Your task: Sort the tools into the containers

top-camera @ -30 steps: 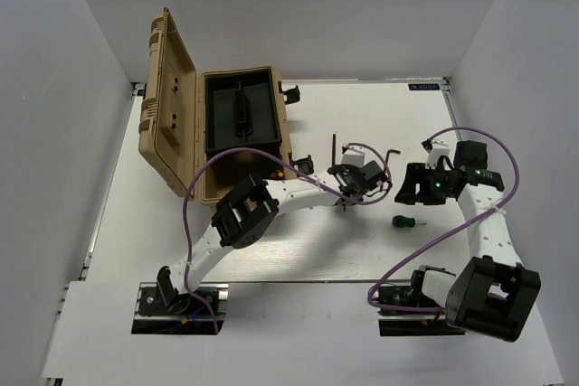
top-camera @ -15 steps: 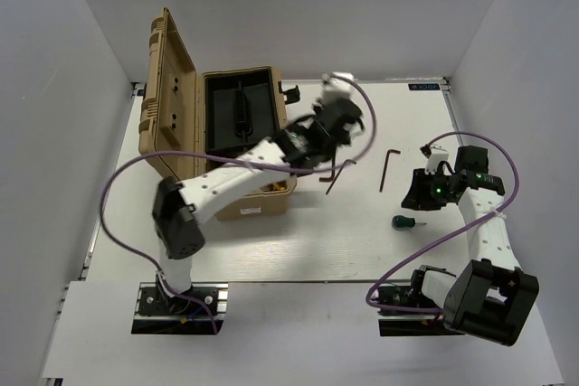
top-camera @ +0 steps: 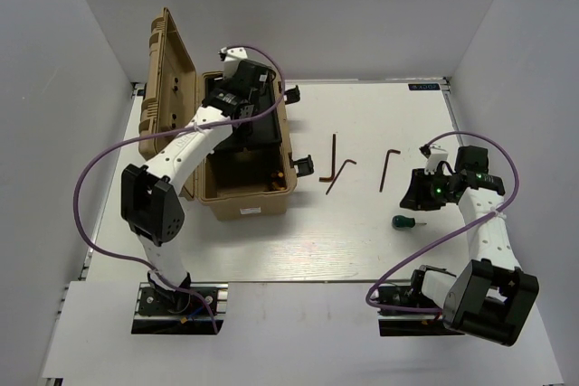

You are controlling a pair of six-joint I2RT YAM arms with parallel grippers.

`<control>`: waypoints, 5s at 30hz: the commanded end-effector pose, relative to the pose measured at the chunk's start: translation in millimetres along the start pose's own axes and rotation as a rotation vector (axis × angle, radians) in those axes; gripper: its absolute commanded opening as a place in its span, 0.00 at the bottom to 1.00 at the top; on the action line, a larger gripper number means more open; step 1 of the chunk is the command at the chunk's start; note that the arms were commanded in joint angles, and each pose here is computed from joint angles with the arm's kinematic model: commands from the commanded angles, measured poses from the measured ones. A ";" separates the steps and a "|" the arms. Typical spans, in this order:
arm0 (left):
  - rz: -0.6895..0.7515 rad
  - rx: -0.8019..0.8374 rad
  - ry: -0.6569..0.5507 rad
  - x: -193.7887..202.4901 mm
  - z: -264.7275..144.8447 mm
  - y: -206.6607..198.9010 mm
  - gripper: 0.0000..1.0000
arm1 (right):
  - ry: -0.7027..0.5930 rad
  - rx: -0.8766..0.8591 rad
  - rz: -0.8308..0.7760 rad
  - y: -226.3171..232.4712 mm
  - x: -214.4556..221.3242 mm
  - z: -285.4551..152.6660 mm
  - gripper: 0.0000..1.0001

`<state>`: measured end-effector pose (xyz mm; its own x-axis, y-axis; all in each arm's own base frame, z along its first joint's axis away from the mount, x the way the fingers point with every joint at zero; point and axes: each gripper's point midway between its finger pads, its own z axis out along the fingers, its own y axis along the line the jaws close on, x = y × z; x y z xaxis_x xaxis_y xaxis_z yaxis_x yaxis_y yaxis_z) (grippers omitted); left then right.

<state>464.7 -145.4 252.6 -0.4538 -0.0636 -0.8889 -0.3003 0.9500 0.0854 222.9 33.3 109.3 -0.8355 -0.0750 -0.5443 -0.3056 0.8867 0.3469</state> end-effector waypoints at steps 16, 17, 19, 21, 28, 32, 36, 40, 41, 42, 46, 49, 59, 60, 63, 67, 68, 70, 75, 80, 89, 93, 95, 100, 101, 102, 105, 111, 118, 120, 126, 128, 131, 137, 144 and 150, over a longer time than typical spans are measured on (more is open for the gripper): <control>0.046 -0.084 0.072 21.5 37.5 48.0 0.59 | 0.088 0.043 -0.118 -21.2 3.2 1.1 0.78; 0.040 -0.082 0.065 17.8 36.8 47.5 0.64 | 0.093 0.054 -0.123 -24.0 3.9 1.6 0.78; 0.041 -0.070 0.060 13.5 35.7 45.6 0.70 | 0.114 0.068 -0.138 -26.9 6.4 0.2 0.77; 0.039 -0.040 0.056 8.2 32.1 42.1 0.76 | 0.150 0.035 -0.151 -22.6 14.7 0.9 0.77; 0.121 0.364 -0.023 -16.9 -25.3 -3.7 0.78 | 0.232 -0.101 -0.461 -21.9 52.0 10.5 0.80; 0.141 0.668 -0.137 -30.1 -85.5 -22.4 0.19 | 0.243 -0.132 -0.589 -30.6 51.3 18.4 0.81; 0.152 0.732 -0.096 -11.1 -105.6 -18.8 0.27 | 0.244 -0.148 -0.623 -36.0 42.6 26.5 0.81; 0.152 0.748 -0.044 13.6 -110.8 -12.1 0.74 | 0.272 -0.143 -0.657 -44.3 46.7 43.3 0.81; 0.152 0.748 -0.044 15.5 -112.3 -10.0 0.77 | 0.283 -0.129 -0.685 -46.5 46.5 48.4 0.81; 0.154 0.747 -0.038 20.0 -115.6 -5.4 0.78 | 0.303 -0.138 -0.691 -46.5 55.4 51.8 0.81; 0.125 0.743 -0.054 19.0 -125.6 4.3 0.79 | 0.349 -0.112 -0.737 -52.8 68.7 63.5 0.78; 0.120 0.745 -0.065 17.3 -132.5 9.8 0.79 | 0.381 -0.096 -0.771 -55.1 78.3 70.5 0.74; 0.097 0.885 -0.077 25.9 -167.4 8.1 0.83 | 0.296 -0.140 -0.774 -23.1 42.3 49.3 0.00; 0.107 0.970 -0.100 25.3 -181.5 1.9 0.83 | 0.229 -0.220 -0.760 -0.7 29.1 47.3 0.00; 0.109 1.165 -0.278 9.4 -227.1 -0.3 0.85 | 0.164 -0.370 -0.700 54.3 -17.9 22.4 0.00; 0.097 1.255 -0.449 -16.6 -265.6 7.6 0.86 | 0.130 -0.498 -0.683 131.9 -89.0 18.6 0.00; 0.093 1.257 -0.472 -22.7 -271.5 10.7 0.86 | 0.093 -0.499 -0.673 149.5 -114.7 12.8 0.00; 0.091 1.274 -0.509 -35.6 -283.1 13.7 0.86 | 0.122 -0.517 -0.622 176.8 -143.6 34.0 0.00; 0.090 1.286 -0.540 -50.3 -291.8 14.3 0.86 | 0.036 -0.566 -0.640 269.8 -207.1 62.0 0.00; 0.098 1.283 -0.540 -54.7 -288.3 9.8 0.87 | -0.162 -0.669 -0.722 340.4 -252.7 77.5 0.00; 0.080 1.276 -0.572 -69.5 -289.0 7.1 0.87 | -0.389 -0.899 -0.583 403.4 -305.7 83.4 0.00; 0.070 1.303 -0.558 -65.0 -287.6 1.7 0.87 | -0.326 -0.997 -0.324 419.3 -309.2 120.3 0.00; 0.066 1.303 -0.529 -57.0 -282.1 -0.9 0.87 | -0.382 -1.029 -0.346 433.3 -319.8 112.8 0.00; 0.063 1.303 -0.546 -54.6 -286.3 4.3 0.87 | -0.423 -0.957 -0.410 449.6 -294.9 165.7 0.00; 0.052 1.297 -0.542 -52.8 -286.6 6.7 0.87 | -0.443 -0.950 -0.443 451.1 -293.7 170.2 0.00; 0.052 1.297 -0.542 -52.8 -286.6 6.7 0.88 | -0.467 -0.911 -0.445 449.3 -297.3 179.1 0.00; 0.053 1.296 -0.531 -48.3 -285.7 7.6 0.88 | -0.496 -0.901 -0.470 452.2 -297.0 189.0 0.00; 0.053 1.275 -0.494 -41.1 -275.8 5.1 0.88 | -0.476 -0.826 -0.568 441.8 -282.2 201.9 0.53; 0.047 1.262 -0.455 -32.9 -269.5 4.2 0.88 | -0.529 -0.827 -0.607 448.1 -299.7 157.8 0.69; 0.045 1.264 -0.464 -36.3 -271.9 5.1 0.84 | -0.570 -0.819 -0.626 447.6 -314.5 130.9 0.69; 0.076 1.362 -0.482 -42.0 -287.9 -3.5 0.71 | -0.642 -0.688 -0.638 416.3 -348.7 68.9 0.57; 0.094 1.408 -0.474 -43.3 -288.3 -13.8 0.67 | -0.688 -0.509 -0.609 388.3 -368.2 53.7 0.46; 0.114 1.456 -0.434 -40.4 -281.9 -35.7 0.62 | -0.695 -0.206 -0.564 309.8 -392.1 45.2 0.22; 0.224 1.450 -0.239 -24.2 -248.5 -110.9 0.47 | -0.554 0.216 -0.451 140.3 -369.2 2.3 0.19; 0.397 1.037 0.096 46.5 -154.1 -216.7 0.04 | -0.077 0.373 -0.119 9.9 -239.1 -2.1 0.58; 0.406 0.906 0.221 102.6 -92.1 -268.0 0.49 | 0.029 0.265 0.112 -15.9 -166.6 24.1 0.00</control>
<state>408.4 -461.1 204.8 -0.4611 0.3302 -0.8236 0.7251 0.6753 -0.1352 405.2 39.7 182.9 -0.8384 -0.0771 -0.5395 -0.1393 0.9874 0.0754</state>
